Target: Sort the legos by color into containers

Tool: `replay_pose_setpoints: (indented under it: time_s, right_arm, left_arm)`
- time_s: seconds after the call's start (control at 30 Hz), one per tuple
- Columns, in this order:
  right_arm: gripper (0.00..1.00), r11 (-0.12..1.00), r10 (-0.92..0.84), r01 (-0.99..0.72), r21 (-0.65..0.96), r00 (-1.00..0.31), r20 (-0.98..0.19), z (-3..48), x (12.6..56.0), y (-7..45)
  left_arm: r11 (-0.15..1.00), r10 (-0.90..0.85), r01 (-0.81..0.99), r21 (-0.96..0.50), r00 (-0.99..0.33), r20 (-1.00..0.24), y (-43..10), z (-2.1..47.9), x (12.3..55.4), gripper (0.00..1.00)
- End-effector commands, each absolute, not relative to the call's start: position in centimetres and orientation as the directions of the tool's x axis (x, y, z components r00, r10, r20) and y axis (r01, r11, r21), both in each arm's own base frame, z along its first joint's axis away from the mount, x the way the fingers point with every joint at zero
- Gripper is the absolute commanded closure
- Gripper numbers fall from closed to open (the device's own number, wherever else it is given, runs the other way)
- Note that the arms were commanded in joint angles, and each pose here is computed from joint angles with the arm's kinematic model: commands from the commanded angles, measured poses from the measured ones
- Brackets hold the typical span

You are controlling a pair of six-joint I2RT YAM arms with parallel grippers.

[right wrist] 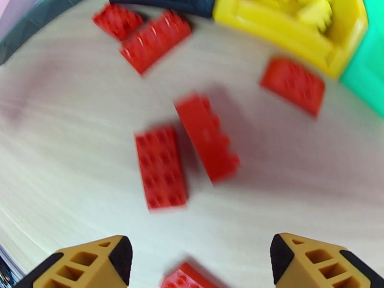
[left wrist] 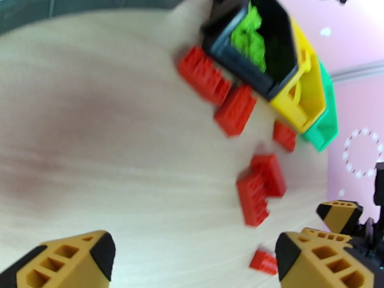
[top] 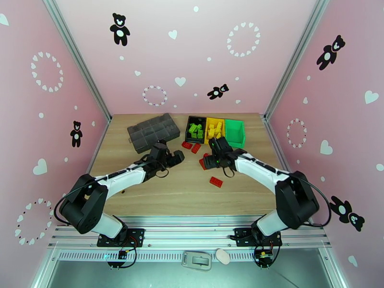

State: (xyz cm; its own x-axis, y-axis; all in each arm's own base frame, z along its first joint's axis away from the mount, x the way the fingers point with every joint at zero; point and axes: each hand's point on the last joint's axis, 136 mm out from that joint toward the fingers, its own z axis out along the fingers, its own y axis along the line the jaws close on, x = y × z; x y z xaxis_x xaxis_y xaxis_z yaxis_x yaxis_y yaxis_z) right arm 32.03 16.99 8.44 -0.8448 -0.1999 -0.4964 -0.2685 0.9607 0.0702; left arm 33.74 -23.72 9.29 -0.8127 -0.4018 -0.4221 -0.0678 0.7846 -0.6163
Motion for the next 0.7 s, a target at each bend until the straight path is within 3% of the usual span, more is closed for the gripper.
replay_pose_setpoints:
  time_s: [0.0,0.3,0.67]
  right_arm:
    - [0.16,0.975,-0.143,-0.21,0.079,-0.853,-0.501,8.1,30.7,15.5]
    - [0.12,0.978,-0.098,-0.172,0.119,-0.88,-0.465,6.0,28.4,14.3]
    - [0.14,0.954,-0.106,-0.202,0.223,-0.919,-0.379,2.6,27.8,17.1]
  left_arm:
    - [0.79,-0.393,-0.063,-0.61,-0.816,-0.425,-23.9,8.5,33.3,0.05]
    - [0.783,-0.374,-0.039,-0.621,-0.828,-0.419,-25.3,8.0,32.6,0.02]
    - [0.793,-0.374,-0.047,-0.607,-0.824,-0.426,-24.9,7.9,32.5,0.02]
